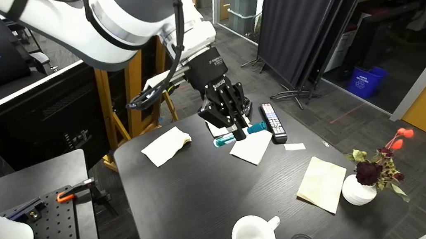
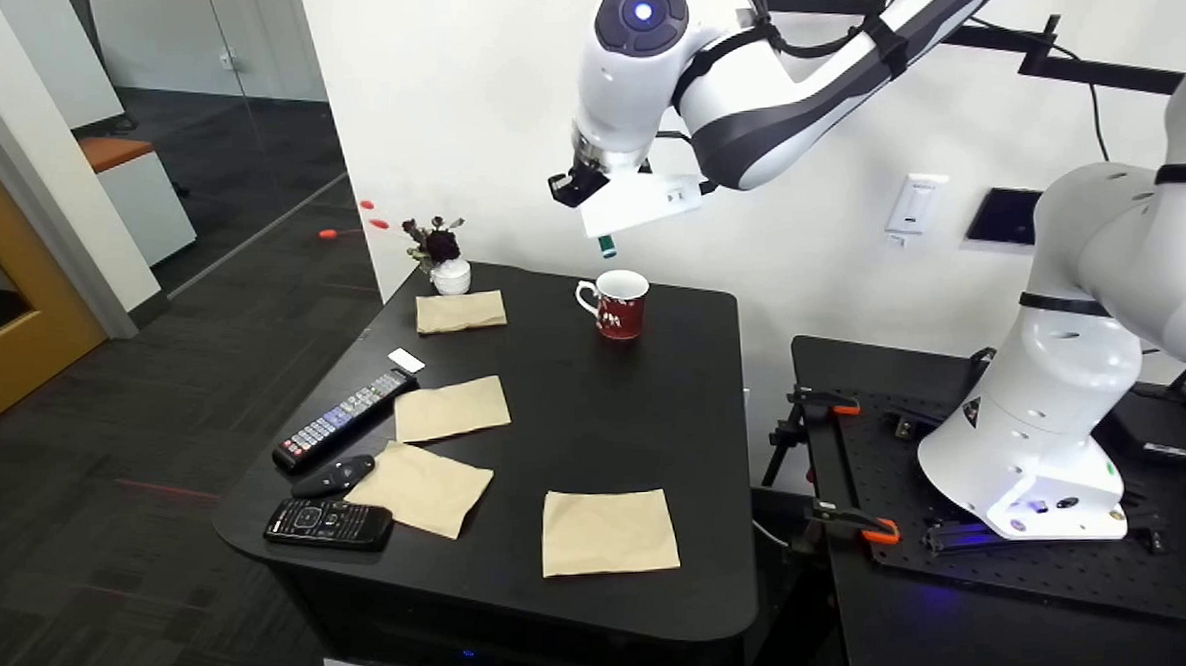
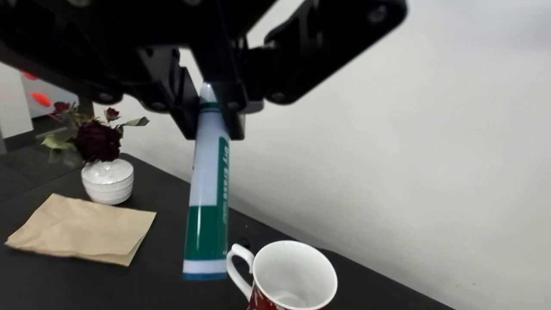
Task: Pick up the marker and put it in the cup
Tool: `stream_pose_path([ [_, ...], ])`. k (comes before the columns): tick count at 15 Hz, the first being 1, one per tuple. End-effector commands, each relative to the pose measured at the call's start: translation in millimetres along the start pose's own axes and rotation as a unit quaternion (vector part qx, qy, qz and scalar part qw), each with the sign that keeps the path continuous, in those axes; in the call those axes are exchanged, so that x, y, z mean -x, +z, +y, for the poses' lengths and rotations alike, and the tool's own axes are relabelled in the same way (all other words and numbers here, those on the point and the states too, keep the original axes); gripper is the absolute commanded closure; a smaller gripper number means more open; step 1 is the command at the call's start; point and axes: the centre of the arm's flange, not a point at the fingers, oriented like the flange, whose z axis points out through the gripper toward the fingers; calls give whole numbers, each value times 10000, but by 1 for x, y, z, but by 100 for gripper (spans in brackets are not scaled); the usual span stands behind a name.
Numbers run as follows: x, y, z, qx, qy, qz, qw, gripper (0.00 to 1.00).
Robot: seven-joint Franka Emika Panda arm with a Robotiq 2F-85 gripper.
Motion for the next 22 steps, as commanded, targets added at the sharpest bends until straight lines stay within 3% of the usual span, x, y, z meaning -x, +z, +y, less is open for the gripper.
stream_pose_path([
  [1,2,9,6,395,699,490,9956,95],
  [7,2,35,18,1036,1815,873,9740,95],
  [13,8,80,19,1520,2397,1167,9517,95],
  [22,18,155,-3,1970,2180,1194,9484,95],
])
